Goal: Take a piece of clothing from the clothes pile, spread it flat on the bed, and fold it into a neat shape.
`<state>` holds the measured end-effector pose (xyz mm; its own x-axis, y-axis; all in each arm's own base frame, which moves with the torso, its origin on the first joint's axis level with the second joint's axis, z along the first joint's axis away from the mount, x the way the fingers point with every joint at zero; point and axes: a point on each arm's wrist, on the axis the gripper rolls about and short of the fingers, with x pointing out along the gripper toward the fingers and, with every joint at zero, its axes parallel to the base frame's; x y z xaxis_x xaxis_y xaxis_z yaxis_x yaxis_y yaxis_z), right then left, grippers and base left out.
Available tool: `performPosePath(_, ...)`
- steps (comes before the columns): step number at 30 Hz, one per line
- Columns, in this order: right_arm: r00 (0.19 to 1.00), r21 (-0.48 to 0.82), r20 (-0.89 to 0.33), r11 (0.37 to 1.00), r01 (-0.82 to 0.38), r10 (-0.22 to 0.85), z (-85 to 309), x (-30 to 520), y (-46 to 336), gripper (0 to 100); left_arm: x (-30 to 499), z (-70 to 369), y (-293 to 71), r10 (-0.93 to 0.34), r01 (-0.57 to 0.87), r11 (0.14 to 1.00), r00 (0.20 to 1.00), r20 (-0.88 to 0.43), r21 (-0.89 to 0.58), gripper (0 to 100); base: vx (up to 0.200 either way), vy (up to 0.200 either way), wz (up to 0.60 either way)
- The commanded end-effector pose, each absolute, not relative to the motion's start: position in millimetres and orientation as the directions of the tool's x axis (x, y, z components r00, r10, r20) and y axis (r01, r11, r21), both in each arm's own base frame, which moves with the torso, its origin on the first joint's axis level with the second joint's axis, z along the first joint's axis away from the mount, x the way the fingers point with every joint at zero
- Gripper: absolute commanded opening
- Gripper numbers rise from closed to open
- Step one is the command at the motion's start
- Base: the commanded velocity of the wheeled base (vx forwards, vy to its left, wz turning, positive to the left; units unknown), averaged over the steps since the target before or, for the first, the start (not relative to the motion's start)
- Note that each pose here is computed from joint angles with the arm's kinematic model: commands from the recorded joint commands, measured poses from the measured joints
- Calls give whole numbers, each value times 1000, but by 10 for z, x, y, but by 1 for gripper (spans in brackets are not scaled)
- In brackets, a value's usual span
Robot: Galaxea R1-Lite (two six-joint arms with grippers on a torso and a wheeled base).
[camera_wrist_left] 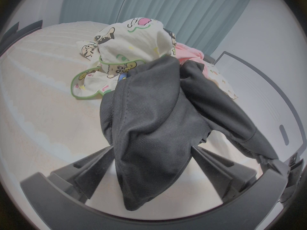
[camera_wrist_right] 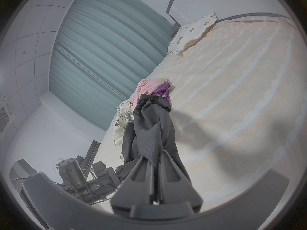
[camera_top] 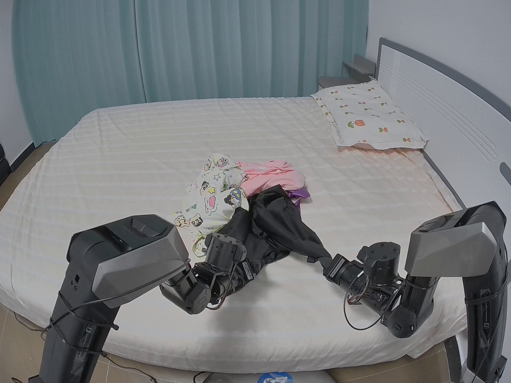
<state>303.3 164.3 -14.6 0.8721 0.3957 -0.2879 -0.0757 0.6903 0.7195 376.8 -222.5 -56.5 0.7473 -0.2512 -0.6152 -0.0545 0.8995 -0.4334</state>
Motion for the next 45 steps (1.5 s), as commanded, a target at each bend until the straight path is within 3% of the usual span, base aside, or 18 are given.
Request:
performPosePath(1,872,722,-284,688,-79,398,-141,3036,1647,0,3782,-567,-2245,-248,-60,900,745,-619,-432,0,0,0,0)
performPosePath(10,874,733,-262,674,-96,409,-100,3022,1664,0,3735,-386,-2184,-245,-123,857,757,-605,-500,0,0,0,0)
performPosePath(12,876,738,-233,663,-123,422,6,2993,1701,0,3664,-65,-2059,-246,-139,824,786,-568,-549,0,0,0,0)
performPosePath(19,899,766,-21,585,-266,437,767,2878,1653,0,3405,909,-1823,-286,-38,748,883,-373,-663,0,0,0,0)
performPosePath(21,900,766,0,578,-280,436,838,2868,1635,0,3375,989,-1806,-289,-26,741,889,-354,-671,0,0,0,0)
performPosePath(23,902,749,111,561,-353,418,1190,2820,1539,0,3252,1298,-1732,-299,24,718,913,-277,-695,0,0,0,0)
performPosePath(26,875,688,260,557,-465,408,1659,2665,1411,0,3063,1702,-1599,-307,97,680,938,-162,-727,0,0,0,0)
performPosePath(28,875,688,260,557,-465,408,1659,2665,1411,0,3063,1702,-1599,-307,97,680,938,-162,-727,0,0,0,0)
performPosePath(29,817,627,373,530,-571,440,2009,2427,1320,0,2881,1993,-1447,-302,143,649,950,-80,-747,0,0,0,0)
performPosePath(30,803,618,387,519,-590,453,2057,2374,1300,0,2837,2036,-1419,-304,153,645,950,-68,-749,0,0,0,0)
performPosePath(32,777,613,379,492,-618,502,2051,2256,1280,0,2735,2083,-1350,-314,166,639,948,-58,-751,0,0,0,0)
performPosePath(34,772,632,289,493,-598,567,1822,2242,1342,0,2668,2025,-1326,-334,163,640,939,-81,-751,0,0,0,0)
performPosePath(40,780,706,76,519,-482,621,1206,2472,1614,0,2661,1678,-1346,-380,122,659,906,-189,-742,0,0,0,0)
performPosePath(45,762,721,-2,529,-448,647,968,2489,1757,0,2738,1389,-1393,-386,96,659,894,-226,-746,0,0,0,0)
